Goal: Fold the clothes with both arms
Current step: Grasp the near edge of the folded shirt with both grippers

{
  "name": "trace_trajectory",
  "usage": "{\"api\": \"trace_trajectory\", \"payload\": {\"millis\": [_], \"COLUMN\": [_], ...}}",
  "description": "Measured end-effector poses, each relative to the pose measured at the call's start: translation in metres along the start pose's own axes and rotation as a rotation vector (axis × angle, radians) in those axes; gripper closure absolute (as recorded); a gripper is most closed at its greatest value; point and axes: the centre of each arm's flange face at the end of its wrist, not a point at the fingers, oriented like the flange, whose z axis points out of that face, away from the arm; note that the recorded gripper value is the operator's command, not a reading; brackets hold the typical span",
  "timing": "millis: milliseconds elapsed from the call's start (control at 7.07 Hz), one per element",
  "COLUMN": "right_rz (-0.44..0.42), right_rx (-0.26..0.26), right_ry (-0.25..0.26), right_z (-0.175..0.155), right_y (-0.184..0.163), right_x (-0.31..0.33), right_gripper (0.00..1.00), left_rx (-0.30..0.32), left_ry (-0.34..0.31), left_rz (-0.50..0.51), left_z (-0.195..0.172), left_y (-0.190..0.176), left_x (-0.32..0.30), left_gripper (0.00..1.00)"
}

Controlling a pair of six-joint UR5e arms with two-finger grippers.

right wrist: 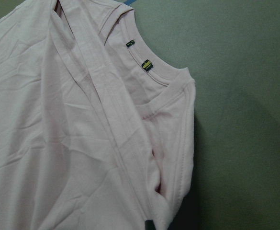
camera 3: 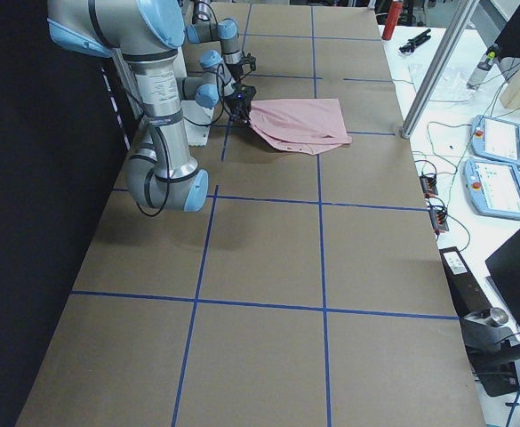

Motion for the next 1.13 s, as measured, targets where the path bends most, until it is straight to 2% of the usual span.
{"api": "trace_trajectory", "payload": {"millis": [566,707,990,1132], "right_rz": [-0.002,-0.002,-0.001,-0.001], "right_rx": [0.002,0.002,0.002,0.002], "right_ry": [0.004,0.004,0.004,0.004], "right_z": [0.001,0.001,0.001,0.001], "right_y": [0.0,0.0,0.0,0.0], "right_x": [0.002,0.002,0.002,0.002], "right_gripper": [1.0,1.0,1.0,1.0], "left_rx": [-0.017,-0.018,-0.02,-0.021], "left_ry": [-0.011,-0.011,-0.011,-0.012], "left_rz": [0.012,0.013,0.014,0.016], "left_z": [0.008,0.008,0.009,0.009], "left_y": [0.011,0.012,0.013,0.014], "left_x": [0.0,0.0,0.001,0.001], "left_gripper": [0.56,0.64,0.69,0.76]}}
